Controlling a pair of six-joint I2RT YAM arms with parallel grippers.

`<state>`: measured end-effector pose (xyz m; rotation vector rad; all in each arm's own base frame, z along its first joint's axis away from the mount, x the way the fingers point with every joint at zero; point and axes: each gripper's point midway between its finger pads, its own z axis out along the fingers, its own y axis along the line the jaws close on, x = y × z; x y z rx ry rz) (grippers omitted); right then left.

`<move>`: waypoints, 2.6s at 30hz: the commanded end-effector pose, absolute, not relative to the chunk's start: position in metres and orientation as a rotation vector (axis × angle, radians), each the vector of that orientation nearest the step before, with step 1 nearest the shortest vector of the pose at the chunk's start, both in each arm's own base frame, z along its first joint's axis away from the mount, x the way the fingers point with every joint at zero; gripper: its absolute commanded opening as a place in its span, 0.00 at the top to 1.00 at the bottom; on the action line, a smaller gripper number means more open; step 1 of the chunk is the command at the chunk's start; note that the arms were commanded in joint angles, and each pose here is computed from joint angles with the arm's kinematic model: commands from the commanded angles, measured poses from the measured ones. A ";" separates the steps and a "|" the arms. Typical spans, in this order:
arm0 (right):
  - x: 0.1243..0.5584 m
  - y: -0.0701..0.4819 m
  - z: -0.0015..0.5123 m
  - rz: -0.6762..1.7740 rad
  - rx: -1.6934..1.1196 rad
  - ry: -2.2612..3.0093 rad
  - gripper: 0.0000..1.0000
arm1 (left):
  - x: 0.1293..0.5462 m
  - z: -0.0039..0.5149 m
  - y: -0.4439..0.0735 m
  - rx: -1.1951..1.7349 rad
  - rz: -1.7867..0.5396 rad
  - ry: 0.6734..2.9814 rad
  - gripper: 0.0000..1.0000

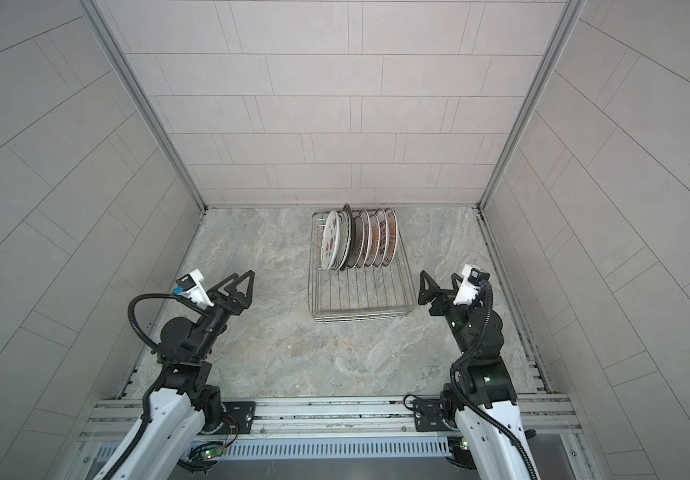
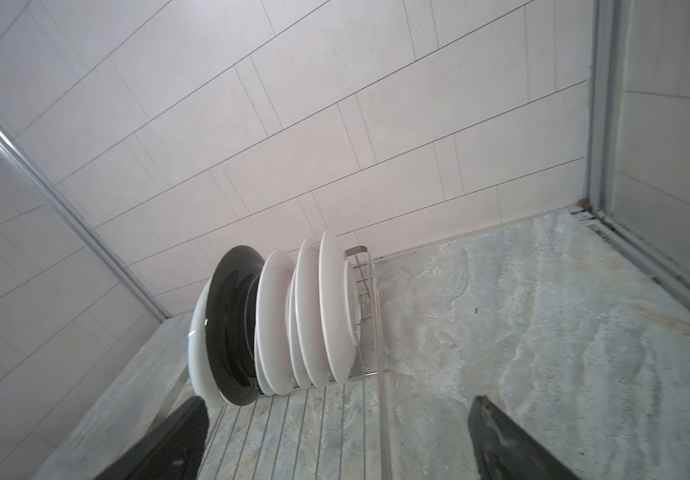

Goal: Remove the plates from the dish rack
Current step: 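Raise both grippers and move them toward the dish rack, then grip the dark rimmed plate with the right gripper while the left gripper waits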

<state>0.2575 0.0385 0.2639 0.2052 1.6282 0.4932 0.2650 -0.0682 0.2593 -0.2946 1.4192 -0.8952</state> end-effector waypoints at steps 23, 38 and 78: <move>0.364 0.129 0.286 0.094 -0.037 1.972 0.00 | 0.273 0.253 -0.170 -0.020 -1.022 1.664 0.00; 0.417 0.197 0.304 0.085 -0.192 2.051 0.12 | 0.290 0.242 -0.213 0.050 -1.007 1.707 0.00; 0.492 0.218 0.237 -0.212 -0.225 2.263 0.88 | 0.297 0.235 -0.252 0.129 -1.083 1.717 0.00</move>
